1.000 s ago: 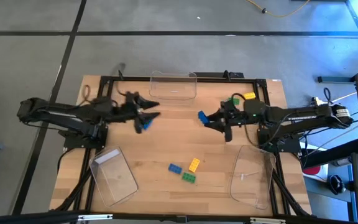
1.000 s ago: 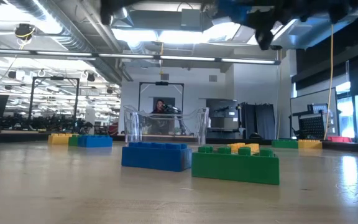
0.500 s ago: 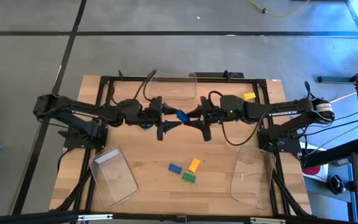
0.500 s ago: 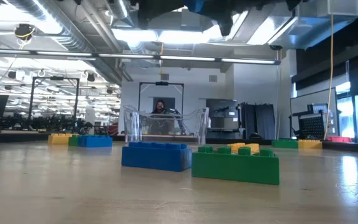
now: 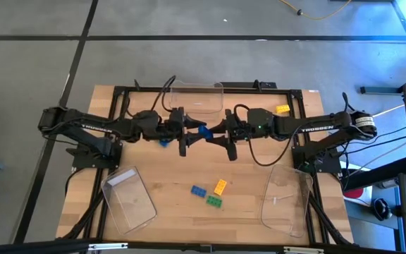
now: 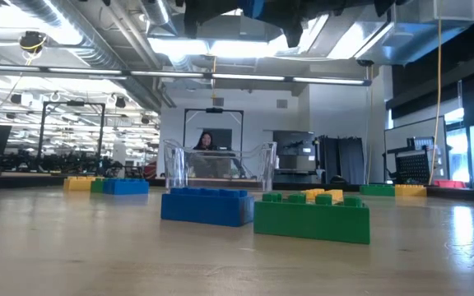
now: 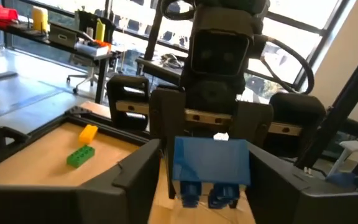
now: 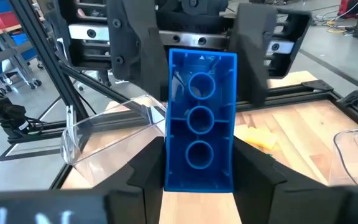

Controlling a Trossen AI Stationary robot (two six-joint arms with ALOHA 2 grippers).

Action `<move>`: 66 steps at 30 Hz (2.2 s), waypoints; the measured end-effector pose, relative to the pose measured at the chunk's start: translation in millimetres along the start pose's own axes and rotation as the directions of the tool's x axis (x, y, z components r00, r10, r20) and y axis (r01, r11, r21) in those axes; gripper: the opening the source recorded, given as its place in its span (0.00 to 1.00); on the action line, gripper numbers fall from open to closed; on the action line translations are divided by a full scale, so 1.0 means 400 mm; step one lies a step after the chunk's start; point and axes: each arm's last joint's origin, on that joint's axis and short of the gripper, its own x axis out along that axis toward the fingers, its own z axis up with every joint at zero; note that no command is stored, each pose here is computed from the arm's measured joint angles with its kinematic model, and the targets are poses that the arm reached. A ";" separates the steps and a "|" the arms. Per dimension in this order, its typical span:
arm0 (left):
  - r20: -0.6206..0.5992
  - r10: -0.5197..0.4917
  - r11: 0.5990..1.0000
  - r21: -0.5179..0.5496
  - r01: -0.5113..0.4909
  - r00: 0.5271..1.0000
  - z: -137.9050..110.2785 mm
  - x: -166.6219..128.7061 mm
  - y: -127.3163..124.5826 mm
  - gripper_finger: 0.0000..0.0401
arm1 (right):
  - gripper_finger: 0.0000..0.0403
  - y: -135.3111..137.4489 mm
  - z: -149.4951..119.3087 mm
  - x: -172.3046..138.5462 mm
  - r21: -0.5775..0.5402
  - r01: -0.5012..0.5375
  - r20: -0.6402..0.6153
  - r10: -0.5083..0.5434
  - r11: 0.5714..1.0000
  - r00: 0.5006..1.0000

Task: Sort & place blocks by color
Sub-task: Put the top right blue game piece into the bottom left transparent bin

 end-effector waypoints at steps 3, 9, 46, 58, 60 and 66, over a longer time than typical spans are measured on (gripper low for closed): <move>0.001 -0.002 1.000 -0.004 0.002 1.000 0.000 0.000 0.000 0.39 | 0.36 0.000 0.001 0.000 -0.001 0.001 0.006 -0.001 1.000 1.000; -0.014 0.000 1.000 0.010 0.000 1.000 -0.002 -0.001 0.001 0.32 | 0.39 0.000 0.000 0.000 -0.001 0.002 0.002 -0.002 1.000 1.000; -0.982 -0.080 0.933 -0.134 -0.334 0.172 -0.075 -0.393 -0.227 0.32 | 0.82 -0.087 -0.044 -0.264 0.003 0.464 -0.413 -0.421 0.886 0.807; -0.999 0.005 0.796 0.030 -0.604 -0.043 -0.278 -0.358 -0.313 0.32 | 0.82 -0.086 -0.045 -0.264 -0.043 0.445 -0.414 -0.421 0.895 0.807; -0.998 0.014 0.791 0.049 -0.610 -0.062 -0.312 -0.349 -0.318 0.32 | 0.82 -0.086 -0.045 -0.264 -0.042 0.445 -0.414 -0.421 0.895 0.807; -0.986 0.089 0.782 0.155 -0.604 -0.139 -0.387 -0.333 -0.316 0.32 | 0.82 -0.086 -0.044 -0.264 -0.060 0.437 -0.412 -0.421 0.897 0.808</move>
